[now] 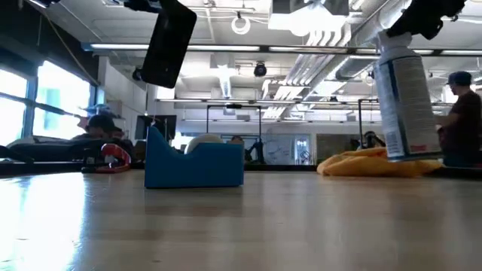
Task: Apply microfiber cloth
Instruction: Spray the front of the black cellphone using the white spray bottle, then wipe the back of the cellphone with an orange microfiber cloth
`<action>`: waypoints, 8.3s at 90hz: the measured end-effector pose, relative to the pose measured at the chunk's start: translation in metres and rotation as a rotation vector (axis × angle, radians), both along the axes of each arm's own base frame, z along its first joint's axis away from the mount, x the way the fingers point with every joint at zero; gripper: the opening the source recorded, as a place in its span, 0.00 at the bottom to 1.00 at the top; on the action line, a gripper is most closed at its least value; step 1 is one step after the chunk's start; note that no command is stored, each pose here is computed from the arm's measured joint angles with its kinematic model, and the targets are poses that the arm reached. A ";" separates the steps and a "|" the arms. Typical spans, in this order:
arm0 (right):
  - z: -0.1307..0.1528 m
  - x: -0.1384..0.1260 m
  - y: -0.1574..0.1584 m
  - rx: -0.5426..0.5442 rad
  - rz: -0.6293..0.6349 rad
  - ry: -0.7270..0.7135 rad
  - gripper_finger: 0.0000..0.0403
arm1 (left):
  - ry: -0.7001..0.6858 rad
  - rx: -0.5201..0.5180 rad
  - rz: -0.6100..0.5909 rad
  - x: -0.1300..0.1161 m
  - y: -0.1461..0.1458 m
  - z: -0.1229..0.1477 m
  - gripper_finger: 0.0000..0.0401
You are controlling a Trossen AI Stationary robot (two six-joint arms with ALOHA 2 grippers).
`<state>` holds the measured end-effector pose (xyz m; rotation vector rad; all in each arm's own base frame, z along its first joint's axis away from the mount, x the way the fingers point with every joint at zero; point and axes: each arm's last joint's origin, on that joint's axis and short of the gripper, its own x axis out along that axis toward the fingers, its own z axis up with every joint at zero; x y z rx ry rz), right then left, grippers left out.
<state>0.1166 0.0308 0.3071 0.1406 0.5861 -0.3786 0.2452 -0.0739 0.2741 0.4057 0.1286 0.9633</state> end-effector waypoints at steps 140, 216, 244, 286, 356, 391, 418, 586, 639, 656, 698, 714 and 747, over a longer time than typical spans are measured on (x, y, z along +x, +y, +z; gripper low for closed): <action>0.023 0.006 0.014 -0.015 -0.035 -0.179 0.45 | -0.087 -0.014 -0.210 0.002 -0.010 -0.001 0.03; -0.022 0.033 -0.132 0.184 -0.583 0.375 0.46 | -0.355 -0.347 -0.660 0.026 0.038 -0.015 0.03; -0.080 0.062 -0.193 0.372 -0.529 0.539 0.46 | -0.390 -0.453 -0.630 0.025 0.053 -0.028 0.03; -0.162 0.086 -0.219 0.476 -0.458 0.809 0.45 | -0.552 -0.598 -0.744 0.012 0.071 -0.043 0.03; -0.107 0.110 -0.205 0.125 -0.350 0.676 0.00 | -0.501 -0.655 -0.783 0.014 0.087 -0.048 0.03; -0.050 0.157 -0.170 -0.090 -0.189 0.281 0.00 | -0.607 -0.722 -0.670 -0.007 0.113 -0.071 0.03; -0.026 0.189 -0.144 -0.195 -0.058 -0.024 0.00 | -0.697 -0.762 -0.575 -0.012 0.131 -0.073 0.03; 0.015 0.278 -0.075 -0.633 0.338 0.241 0.00 | -0.787 -0.872 -0.678 0.001 0.114 -0.055 0.03; 0.005 0.273 -0.071 -0.476 0.467 0.243 0.00 | -0.785 -0.881 -0.684 0.001 0.113 -0.056 0.03; -0.007 0.281 -0.071 -0.489 0.468 0.144 0.00 | -0.805 -0.873 -0.674 0.001 0.114 -0.055 0.03; -0.023 0.306 -0.072 -0.544 0.440 0.021 0.00 | -0.819 -0.853 -0.651 0.001 0.113 -0.054 0.03; -0.020 0.304 -0.071 -0.546 0.458 0.008 0.00 | -0.822 -0.857 -0.669 0.001 0.112 -0.052 0.03; -0.038 0.294 -0.052 -0.365 0.573 0.153 0.00 | -0.798 -0.867 -0.674 0.001 0.112 -0.054 0.03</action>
